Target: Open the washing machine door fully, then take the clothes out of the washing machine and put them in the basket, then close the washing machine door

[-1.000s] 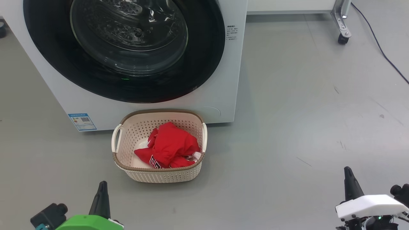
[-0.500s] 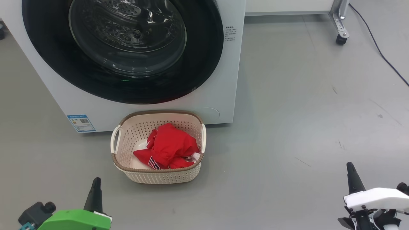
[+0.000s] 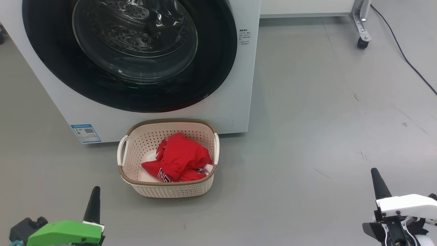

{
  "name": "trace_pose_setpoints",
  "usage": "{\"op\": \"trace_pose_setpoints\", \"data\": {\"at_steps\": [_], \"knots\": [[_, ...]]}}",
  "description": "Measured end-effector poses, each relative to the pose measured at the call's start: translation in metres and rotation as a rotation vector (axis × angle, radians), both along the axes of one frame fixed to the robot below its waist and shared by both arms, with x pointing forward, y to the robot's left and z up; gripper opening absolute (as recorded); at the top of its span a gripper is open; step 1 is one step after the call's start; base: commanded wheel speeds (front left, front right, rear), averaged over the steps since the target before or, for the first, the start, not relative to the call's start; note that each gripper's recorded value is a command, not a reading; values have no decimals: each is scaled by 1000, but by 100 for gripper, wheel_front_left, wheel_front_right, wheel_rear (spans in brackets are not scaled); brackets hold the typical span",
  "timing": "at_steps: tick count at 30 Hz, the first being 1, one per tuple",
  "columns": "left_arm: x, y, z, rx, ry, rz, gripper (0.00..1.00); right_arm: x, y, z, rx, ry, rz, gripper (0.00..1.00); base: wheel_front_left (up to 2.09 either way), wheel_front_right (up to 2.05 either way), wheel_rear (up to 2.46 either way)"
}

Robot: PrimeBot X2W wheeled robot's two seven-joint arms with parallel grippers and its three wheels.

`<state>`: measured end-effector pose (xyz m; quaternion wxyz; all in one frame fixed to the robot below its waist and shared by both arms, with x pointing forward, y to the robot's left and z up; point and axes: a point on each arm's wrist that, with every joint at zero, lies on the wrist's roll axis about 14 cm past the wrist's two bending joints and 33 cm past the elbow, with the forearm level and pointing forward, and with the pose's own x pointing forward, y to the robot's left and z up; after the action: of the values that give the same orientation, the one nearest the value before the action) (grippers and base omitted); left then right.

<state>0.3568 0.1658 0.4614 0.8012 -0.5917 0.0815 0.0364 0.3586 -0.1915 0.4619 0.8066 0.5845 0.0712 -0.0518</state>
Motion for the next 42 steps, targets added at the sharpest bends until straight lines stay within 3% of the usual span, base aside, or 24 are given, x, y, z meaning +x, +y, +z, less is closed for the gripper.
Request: {"op": "trace_pose_setpoints", "data": {"at_steps": [24, 42], "knots": [[13, 18, 13, -300, -56, 53, 0, 13, -12, 16, 319, -83, -70, 0, 0, 0, 0], [15, 18, 14, -318, -58, 57, 0, 15, -13, 16, 322, -83, -73, 0, 0, 0, 0]]}}
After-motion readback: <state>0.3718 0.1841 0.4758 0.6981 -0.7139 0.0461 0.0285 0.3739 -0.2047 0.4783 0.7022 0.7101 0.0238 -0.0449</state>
